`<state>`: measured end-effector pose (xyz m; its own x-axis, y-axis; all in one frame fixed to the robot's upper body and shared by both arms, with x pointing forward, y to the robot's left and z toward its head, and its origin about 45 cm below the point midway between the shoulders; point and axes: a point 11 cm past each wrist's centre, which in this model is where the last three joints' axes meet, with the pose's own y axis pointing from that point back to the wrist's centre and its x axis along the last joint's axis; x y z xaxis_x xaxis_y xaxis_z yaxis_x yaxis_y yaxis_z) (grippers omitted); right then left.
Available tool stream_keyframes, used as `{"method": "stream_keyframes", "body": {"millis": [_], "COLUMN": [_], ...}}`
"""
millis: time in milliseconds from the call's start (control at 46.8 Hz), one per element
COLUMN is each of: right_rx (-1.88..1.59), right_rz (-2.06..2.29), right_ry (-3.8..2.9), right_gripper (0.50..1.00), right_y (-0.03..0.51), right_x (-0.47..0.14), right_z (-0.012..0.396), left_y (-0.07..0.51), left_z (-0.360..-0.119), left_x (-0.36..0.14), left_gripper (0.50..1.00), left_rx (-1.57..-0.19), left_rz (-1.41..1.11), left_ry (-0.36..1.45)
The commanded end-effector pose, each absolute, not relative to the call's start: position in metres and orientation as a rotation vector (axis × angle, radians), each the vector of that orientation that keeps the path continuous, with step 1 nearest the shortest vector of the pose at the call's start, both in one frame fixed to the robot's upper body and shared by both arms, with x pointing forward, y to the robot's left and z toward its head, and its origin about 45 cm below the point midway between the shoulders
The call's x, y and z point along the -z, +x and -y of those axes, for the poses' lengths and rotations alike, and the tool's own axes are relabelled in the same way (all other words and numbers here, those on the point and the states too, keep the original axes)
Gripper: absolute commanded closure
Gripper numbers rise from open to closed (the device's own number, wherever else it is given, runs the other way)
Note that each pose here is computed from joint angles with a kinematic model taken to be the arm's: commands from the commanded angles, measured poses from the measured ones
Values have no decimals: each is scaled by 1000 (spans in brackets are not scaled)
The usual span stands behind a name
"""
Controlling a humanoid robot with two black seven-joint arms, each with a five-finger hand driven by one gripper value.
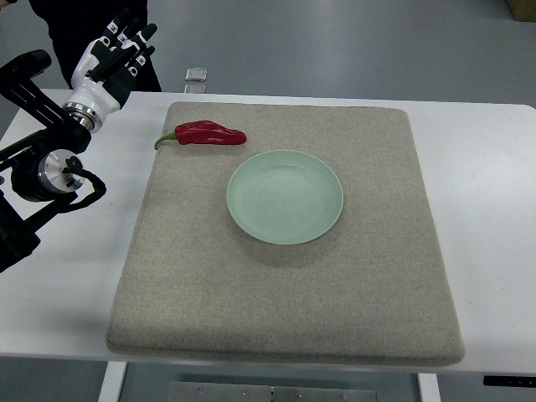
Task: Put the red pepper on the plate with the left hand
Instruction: 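Raise the left hand and open its fingers above the table edge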
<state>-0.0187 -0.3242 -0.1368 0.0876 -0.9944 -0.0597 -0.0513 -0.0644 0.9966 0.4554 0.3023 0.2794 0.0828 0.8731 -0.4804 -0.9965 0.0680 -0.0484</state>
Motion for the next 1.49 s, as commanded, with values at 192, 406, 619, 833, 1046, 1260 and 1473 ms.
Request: {"method": "stream_keyframes", "body": {"millis": [192,406,619,833,1046,1260,1473], "right_rx": [1165,1164,1164,1164,1165,1164,1164], "right_rz": [1154,1154,1154,1154,1154,1154,1154], "right_ry": [1333,1334,1334,1334,1333,1334,1334], "right_gripper": [568,568,568,568,568,568,568], "right_y": [-20,-19,-19,-19,-20,-19,-19], "right_x": [137,137,137,137,137,137,137], "right_z": [324,324,324,324,324,324,324], "left_y": [457,458,459,462,463,466,467], "left_z": [-302,-302,-304,-317,-318,-318,-315], "left_x": [-283,-284,-282,-276,-278,-284,-288], "left_gripper": [508,508,510,508,506,508,508], "left_rx": [-1458,-1455,-1464,-1479,-1475,-1473,-1458], "left_rz": [-358,-354,-353,-342,-339,-324,-262], "left_ry": [-418,-422,-420,-408,-409,-414,-378]}}
